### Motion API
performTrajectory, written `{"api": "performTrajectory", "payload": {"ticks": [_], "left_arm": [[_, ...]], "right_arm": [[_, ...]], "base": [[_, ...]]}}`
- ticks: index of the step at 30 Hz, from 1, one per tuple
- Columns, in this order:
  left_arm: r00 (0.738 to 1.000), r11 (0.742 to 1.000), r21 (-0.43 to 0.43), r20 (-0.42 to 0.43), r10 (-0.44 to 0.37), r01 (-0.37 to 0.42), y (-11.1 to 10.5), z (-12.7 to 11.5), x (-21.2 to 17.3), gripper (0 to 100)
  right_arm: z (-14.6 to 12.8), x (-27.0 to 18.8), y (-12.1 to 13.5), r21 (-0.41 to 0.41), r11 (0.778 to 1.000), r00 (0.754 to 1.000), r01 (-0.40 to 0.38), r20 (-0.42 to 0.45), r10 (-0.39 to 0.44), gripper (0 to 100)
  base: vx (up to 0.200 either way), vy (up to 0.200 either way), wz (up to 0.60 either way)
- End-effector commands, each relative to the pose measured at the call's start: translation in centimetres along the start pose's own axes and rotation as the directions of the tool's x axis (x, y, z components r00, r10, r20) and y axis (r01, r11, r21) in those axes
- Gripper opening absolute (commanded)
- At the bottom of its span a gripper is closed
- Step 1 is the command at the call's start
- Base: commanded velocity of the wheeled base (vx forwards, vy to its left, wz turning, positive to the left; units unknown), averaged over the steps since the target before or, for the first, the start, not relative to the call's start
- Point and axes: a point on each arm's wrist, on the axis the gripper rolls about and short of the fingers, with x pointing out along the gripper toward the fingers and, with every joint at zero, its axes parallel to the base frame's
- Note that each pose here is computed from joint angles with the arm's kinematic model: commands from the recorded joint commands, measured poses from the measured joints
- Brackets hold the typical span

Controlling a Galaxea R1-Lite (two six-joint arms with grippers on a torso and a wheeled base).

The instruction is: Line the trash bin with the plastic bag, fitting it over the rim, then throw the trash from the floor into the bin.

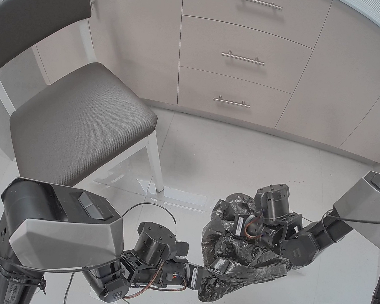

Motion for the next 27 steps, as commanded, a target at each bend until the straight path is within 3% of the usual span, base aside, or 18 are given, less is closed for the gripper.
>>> {"api": "performTrajectory", "payload": {"ticks": [1,6,12,20,27], "left_arm": [[1.0,1.0,-0.002,-0.004,0.001,-0.001,0.0,-0.1,0.0,0],[1.0,1.0,-0.003,-0.004,0.001,-0.001,0.0,-0.1,0.0,0],[1.0,1.0,-0.004,-0.006,0.002,-0.002,0.1,-0.1,0.0,0],[1.0,1.0,-0.004,-0.006,0.002,-0.002,0.1,-0.1,0.0,0],[1.0,1.0,-0.004,-0.006,0.002,-0.002,0.1,-0.1,0.0,0]], "right_arm": [[-2.3,0.1,-2.7,0.01,0.999,0.996,0.038,-0.086,-0.037,0],[-4.3,2.4,-4.1,0.069,0.996,0.99,0.055,-0.13,-0.046,0],[-6.5,5.4,-5.5,0.074,0.993,0.985,0.091,-0.153,-0.079,0],[-6.3,6.9,-7.4,0.137,0.991,0.98,0.006,-0.196,0.021,0],[-5.8,7.8,-7.2,0.14,0.99,0.984,-0.004,-0.175,0.029,0]], "base": [[0.0,0.0,0.0],[0.0,0.0,0.0],[0.0,0.0,0.0],[0.0,0.0,0.0],[0.0,0.0,0.0]]}}
